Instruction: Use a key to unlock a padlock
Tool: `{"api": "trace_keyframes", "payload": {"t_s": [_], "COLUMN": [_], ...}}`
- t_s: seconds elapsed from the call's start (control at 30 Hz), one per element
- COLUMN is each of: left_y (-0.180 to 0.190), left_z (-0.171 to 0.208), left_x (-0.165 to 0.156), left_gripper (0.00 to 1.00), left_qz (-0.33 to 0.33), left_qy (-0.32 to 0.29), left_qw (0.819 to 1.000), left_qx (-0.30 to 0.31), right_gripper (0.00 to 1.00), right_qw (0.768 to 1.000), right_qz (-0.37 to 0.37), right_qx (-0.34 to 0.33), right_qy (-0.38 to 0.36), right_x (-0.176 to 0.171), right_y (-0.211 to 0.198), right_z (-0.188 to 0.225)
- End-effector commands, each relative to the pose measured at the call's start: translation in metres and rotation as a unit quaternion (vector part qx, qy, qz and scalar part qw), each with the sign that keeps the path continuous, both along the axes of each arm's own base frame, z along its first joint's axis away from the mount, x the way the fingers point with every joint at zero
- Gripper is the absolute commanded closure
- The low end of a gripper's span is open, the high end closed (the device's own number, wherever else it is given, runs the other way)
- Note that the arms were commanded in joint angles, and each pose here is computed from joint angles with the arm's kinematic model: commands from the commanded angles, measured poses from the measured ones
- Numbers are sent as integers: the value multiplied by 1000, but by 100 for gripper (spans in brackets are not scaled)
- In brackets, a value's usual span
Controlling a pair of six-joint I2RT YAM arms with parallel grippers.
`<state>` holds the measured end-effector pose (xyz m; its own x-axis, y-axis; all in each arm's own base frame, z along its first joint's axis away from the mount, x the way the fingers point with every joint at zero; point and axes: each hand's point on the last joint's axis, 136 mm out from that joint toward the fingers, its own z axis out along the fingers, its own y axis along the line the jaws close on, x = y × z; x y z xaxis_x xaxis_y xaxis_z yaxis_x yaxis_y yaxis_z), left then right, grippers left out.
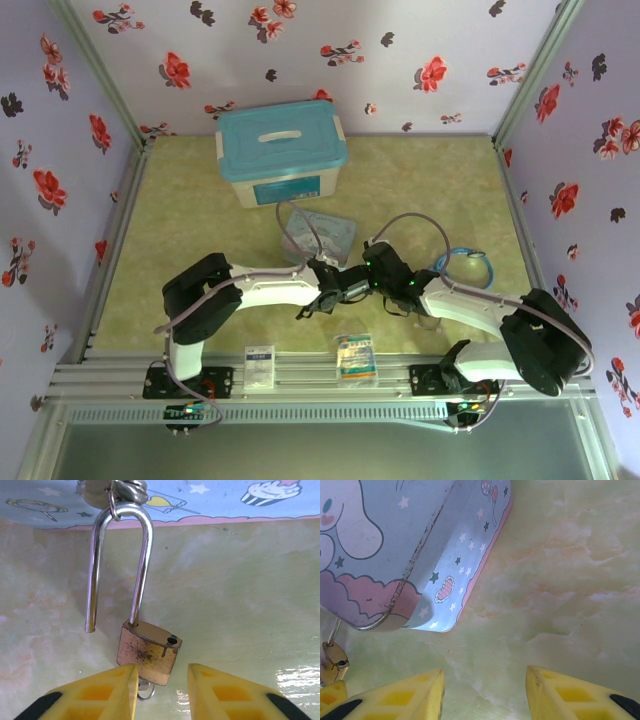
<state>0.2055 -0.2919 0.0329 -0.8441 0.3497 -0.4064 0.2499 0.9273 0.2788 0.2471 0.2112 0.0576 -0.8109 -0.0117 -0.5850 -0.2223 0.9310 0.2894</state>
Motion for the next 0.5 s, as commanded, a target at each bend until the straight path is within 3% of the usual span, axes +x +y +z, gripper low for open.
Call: {"api": "trace_keyframes", "payload": {"t_s": [0.0, 0.23, 0.47], "left_y": [-10, -17, 11], "left_z": [17, 68, 110], "left_x": [3, 9, 37], "left_gripper": [66, 42, 22], "left_qz": [-14, -23, -25], "left_qy": [-15, -37, -61], "left_qw": [1000, 988, 973], "left_qx": [-16, -150, -220], "right_gripper": [54, 49, 45], "right_qw": [1000, 1000, 998], "right_qz": [-19, -14, 15], "right_qx": [-6, 17, 61], "right_qy": [3, -5, -15], "right_x": [1, -6, -22], "right_y": [-7, -9, 9], "right_z": [-6, 8, 22]}}
